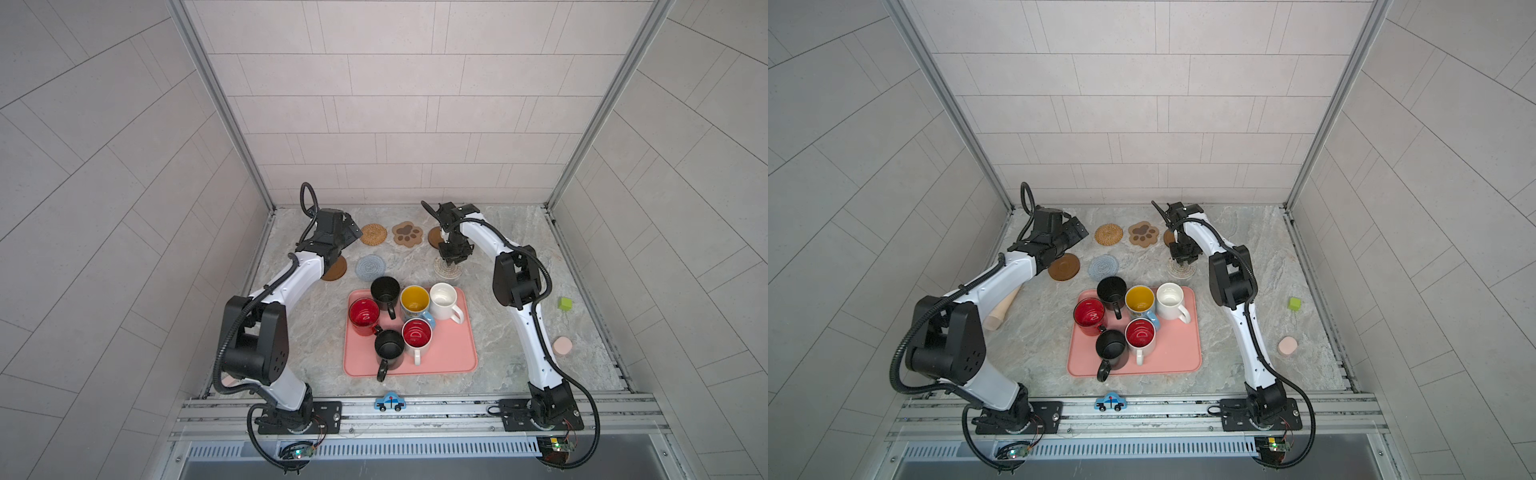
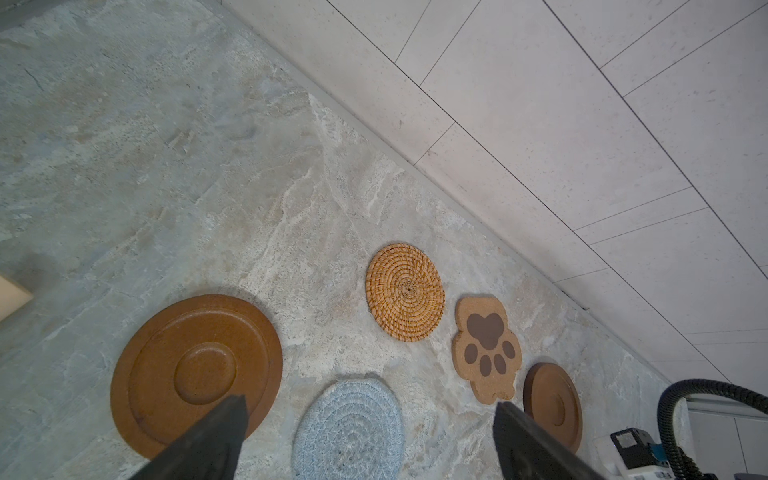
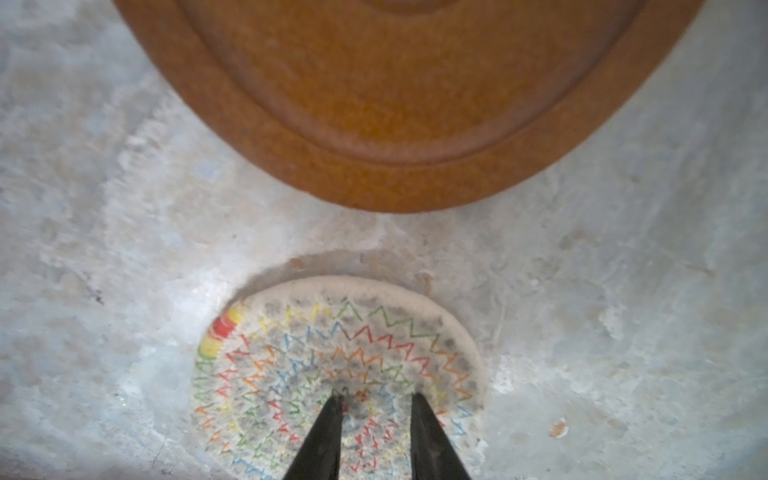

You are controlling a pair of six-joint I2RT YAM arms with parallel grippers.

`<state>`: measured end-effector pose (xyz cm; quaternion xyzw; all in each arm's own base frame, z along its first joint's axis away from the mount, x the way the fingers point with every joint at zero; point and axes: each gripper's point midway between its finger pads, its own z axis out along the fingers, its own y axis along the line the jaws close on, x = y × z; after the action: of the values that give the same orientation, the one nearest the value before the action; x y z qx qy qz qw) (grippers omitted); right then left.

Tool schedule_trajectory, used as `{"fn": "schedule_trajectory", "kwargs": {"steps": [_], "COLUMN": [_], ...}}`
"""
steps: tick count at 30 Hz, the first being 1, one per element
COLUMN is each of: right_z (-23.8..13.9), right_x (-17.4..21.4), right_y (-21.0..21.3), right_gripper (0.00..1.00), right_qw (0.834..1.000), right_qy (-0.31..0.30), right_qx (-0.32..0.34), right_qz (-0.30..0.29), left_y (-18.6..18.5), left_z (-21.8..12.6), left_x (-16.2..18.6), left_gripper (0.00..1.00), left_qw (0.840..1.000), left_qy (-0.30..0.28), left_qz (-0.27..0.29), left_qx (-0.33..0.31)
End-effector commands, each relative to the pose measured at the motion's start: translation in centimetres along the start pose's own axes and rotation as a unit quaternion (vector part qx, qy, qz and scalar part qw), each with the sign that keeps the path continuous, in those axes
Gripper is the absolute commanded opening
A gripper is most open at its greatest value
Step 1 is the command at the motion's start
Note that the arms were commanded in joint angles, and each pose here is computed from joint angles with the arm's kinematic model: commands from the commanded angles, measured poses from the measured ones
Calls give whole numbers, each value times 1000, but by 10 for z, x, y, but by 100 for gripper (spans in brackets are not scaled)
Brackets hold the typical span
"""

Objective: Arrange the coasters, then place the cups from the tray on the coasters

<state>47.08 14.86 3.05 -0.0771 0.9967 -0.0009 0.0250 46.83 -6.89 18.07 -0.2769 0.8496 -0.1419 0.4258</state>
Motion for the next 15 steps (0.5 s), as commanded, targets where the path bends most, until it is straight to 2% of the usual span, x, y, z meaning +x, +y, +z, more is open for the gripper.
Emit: {"fn": "schedule_trajectory", "kwargs": {"steps": [1,15], "right_z": [21,21], "right_x": [25,18], "right_y": [10,13], "right_gripper": [31,31], "right_qw": [999,999], "right_qy": [53,39], "right_qx": [-5,-11], "right_qz": [-5,9], "left_y": [-4,-5], "left_z": [1,0], "left_x": [-8,-7], "left_gripper": [100,100], "left_qw": [1000,1000], "left_qy": [-8,-8], "left_qz": [-4,-1], "left_qx": [7,12]}}
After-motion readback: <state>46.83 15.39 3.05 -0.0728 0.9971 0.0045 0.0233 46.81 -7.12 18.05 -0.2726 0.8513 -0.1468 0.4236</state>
